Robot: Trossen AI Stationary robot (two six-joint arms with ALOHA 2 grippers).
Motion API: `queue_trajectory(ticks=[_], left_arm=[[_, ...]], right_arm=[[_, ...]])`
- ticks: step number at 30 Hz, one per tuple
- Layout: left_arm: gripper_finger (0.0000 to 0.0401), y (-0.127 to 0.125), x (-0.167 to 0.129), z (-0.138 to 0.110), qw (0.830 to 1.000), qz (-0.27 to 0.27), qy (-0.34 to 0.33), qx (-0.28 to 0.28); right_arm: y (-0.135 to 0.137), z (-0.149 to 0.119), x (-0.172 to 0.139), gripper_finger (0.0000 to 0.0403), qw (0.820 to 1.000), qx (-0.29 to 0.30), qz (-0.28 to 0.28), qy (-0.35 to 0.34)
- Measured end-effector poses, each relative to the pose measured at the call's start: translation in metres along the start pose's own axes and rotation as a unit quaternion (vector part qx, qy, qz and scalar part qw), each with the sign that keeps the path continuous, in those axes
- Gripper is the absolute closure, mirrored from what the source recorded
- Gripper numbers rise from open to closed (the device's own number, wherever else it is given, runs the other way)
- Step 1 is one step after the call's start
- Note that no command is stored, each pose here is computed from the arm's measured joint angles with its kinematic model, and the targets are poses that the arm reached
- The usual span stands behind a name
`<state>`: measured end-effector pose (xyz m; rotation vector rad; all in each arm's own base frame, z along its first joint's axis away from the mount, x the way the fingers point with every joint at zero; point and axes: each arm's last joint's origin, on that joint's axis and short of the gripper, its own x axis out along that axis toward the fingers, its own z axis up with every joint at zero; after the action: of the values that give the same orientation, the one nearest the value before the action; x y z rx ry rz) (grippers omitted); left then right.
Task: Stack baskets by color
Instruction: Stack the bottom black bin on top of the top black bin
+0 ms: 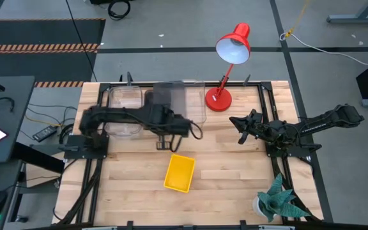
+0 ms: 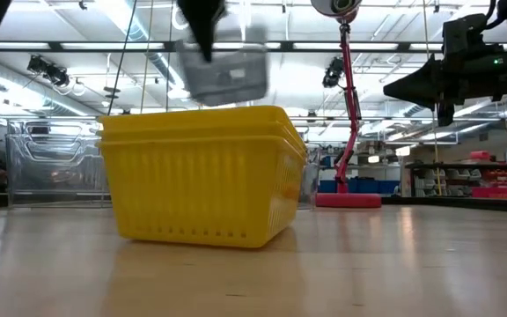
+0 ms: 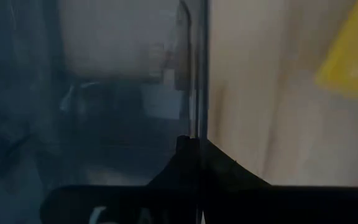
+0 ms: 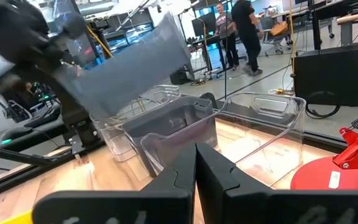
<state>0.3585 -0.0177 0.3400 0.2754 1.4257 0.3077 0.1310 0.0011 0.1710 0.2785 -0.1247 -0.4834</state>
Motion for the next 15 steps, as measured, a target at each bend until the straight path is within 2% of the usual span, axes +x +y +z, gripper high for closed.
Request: queue_trajectory(ticks=[5, 15], left_arm=[[0.0401, 0.019, 0.027, -0.031, 0.999, 0.014, 0.044, -0.024], [0.0401, 0.027, 0.086, -0.055, 0.995, 0.023, 0.081, 0.045]], right_arm=[[0.0, 0.0, 0.0, 0.0389, 1.0, 0.0, 0.0, 0.0], [0.0, 0.0, 0.0, 0.0389, 1.0, 0.0, 0.0, 0.0]])
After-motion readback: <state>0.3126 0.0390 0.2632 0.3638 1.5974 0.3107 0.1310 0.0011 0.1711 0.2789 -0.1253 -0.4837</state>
